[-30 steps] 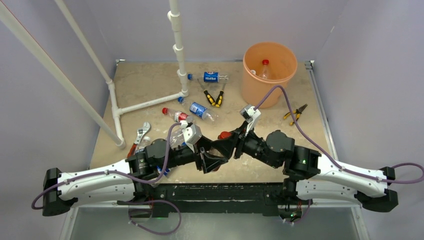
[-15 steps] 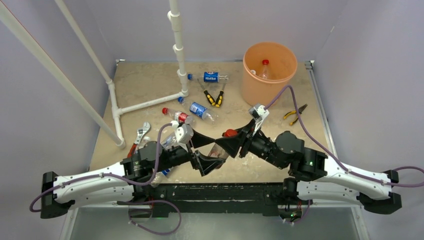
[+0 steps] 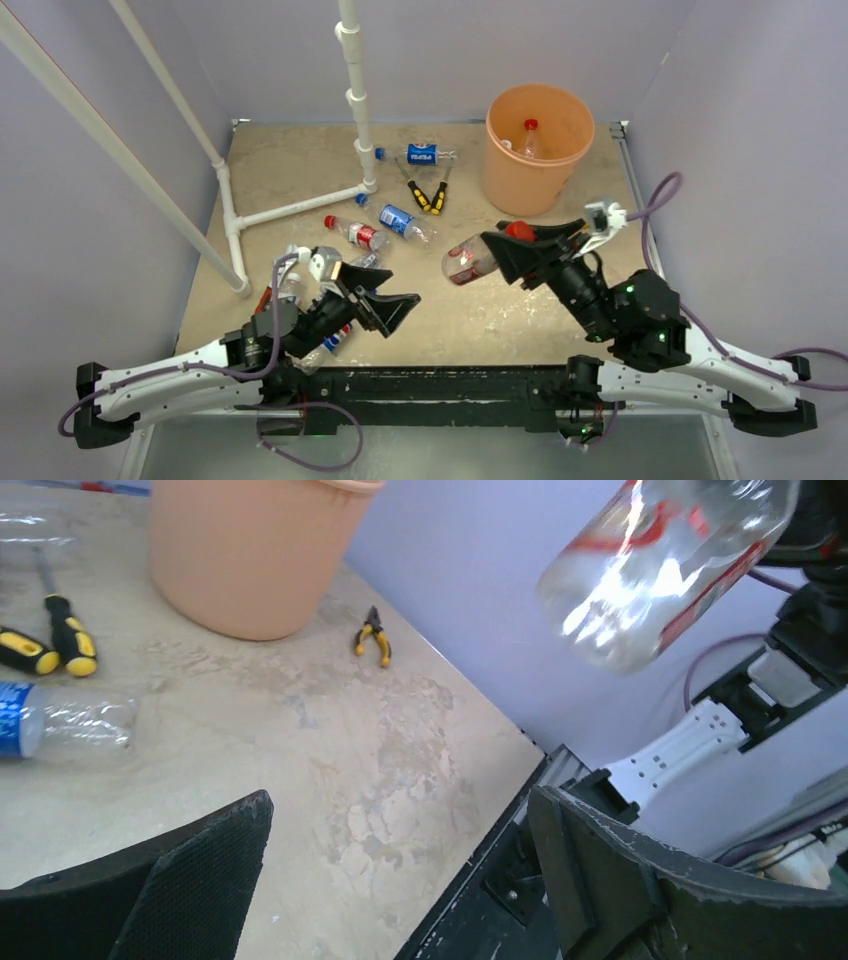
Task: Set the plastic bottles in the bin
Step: Place the plastic bottle in the trash bin.
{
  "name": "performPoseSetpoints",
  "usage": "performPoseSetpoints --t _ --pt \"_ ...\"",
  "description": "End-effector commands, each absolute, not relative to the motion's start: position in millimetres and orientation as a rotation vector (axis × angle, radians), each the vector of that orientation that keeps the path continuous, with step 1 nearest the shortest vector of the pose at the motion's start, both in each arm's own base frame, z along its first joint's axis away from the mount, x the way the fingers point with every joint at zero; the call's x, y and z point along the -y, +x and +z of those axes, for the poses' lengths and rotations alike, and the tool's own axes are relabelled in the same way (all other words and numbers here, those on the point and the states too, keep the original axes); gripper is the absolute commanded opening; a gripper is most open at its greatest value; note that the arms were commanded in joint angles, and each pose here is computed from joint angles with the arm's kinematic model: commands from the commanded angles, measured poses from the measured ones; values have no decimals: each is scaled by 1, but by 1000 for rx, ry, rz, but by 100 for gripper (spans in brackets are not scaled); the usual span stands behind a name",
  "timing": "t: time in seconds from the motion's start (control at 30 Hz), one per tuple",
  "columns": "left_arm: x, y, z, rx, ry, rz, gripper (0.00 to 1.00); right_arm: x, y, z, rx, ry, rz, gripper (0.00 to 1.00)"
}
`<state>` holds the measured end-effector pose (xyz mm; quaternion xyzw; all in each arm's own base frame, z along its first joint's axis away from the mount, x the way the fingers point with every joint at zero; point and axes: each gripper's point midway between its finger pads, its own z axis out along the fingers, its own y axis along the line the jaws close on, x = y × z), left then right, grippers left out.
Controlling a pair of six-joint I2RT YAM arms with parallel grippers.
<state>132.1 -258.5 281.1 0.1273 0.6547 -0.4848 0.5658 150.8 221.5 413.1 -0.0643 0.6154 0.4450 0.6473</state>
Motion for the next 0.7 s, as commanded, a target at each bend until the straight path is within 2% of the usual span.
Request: performPoseSetpoints --t 0.0,0.13,0.3,0.67 --pt "232 148 279 -1550 87 -1106 99 -176 170 478 -1198 12 865 0" --pt "222 153 270 -1589 9 -1079 99 -163 191 494 -1154 74 650 0" --pt "228 151 262 -1625 17 -1089 98 -183 224 504 -1208 35 415 0" --pt "242 142 269 -1623 55 -1176 94 -185 306 523 -1268 101 398 0"
